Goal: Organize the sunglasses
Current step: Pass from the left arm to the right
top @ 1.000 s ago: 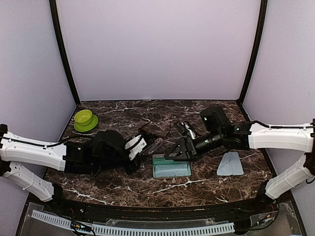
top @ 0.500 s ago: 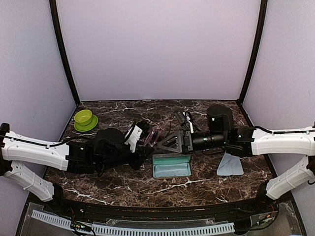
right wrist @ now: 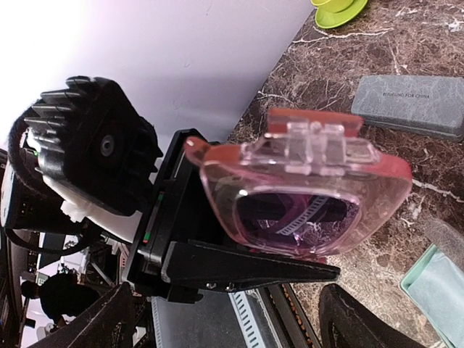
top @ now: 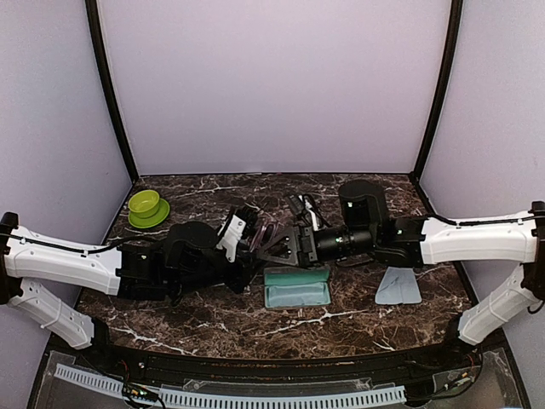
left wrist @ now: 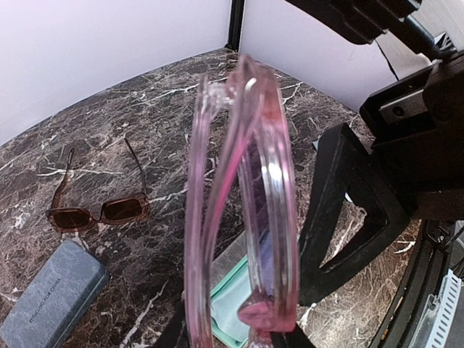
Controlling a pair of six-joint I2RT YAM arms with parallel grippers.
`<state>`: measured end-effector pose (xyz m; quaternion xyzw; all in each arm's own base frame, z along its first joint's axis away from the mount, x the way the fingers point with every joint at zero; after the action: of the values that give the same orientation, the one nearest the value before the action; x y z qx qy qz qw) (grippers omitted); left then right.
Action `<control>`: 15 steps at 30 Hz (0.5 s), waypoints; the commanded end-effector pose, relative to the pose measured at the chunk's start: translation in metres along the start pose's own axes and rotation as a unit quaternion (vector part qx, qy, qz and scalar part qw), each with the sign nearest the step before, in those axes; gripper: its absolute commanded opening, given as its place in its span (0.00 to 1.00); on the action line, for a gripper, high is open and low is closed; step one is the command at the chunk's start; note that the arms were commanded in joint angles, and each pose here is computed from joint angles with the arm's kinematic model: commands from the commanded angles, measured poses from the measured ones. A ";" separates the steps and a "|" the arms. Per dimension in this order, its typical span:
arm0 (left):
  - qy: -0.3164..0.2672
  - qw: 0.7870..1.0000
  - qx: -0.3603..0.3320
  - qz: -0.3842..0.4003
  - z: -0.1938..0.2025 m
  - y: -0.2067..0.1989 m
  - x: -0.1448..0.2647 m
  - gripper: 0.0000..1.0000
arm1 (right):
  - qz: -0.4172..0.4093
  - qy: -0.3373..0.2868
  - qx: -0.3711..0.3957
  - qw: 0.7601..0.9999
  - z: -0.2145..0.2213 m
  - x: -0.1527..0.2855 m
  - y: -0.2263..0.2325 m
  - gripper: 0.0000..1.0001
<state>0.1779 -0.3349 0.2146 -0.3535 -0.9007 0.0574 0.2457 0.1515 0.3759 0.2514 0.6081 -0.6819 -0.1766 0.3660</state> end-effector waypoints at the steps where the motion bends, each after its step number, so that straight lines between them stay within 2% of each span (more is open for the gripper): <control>1: -0.021 1.000 0.018 0.009 -0.015 -0.005 0.003 0.31 | -0.007 -0.007 0.008 1.000 -0.013 -0.003 0.012 0.89; 15: -0.015 0.999 0.030 0.012 -0.012 -0.005 0.003 0.31 | 0.011 0.021 -0.010 1.000 -0.014 -0.009 0.012 0.89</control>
<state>0.1780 -0.3340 0.2129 -0.3486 -0.8999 0.0663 0.2536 0.1555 0.3863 0.2584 0.5985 -0.6793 -0.1698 0.3894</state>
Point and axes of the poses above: each gripper's point midway between its finger pads, its own x axis back along the fingers, its own y axis along the line the jaws close on, z = x × y, the point moved 4 cm from there along x, back along the fingers, and after that the axes turned 11 degrees about x, right-handed, at the moved point
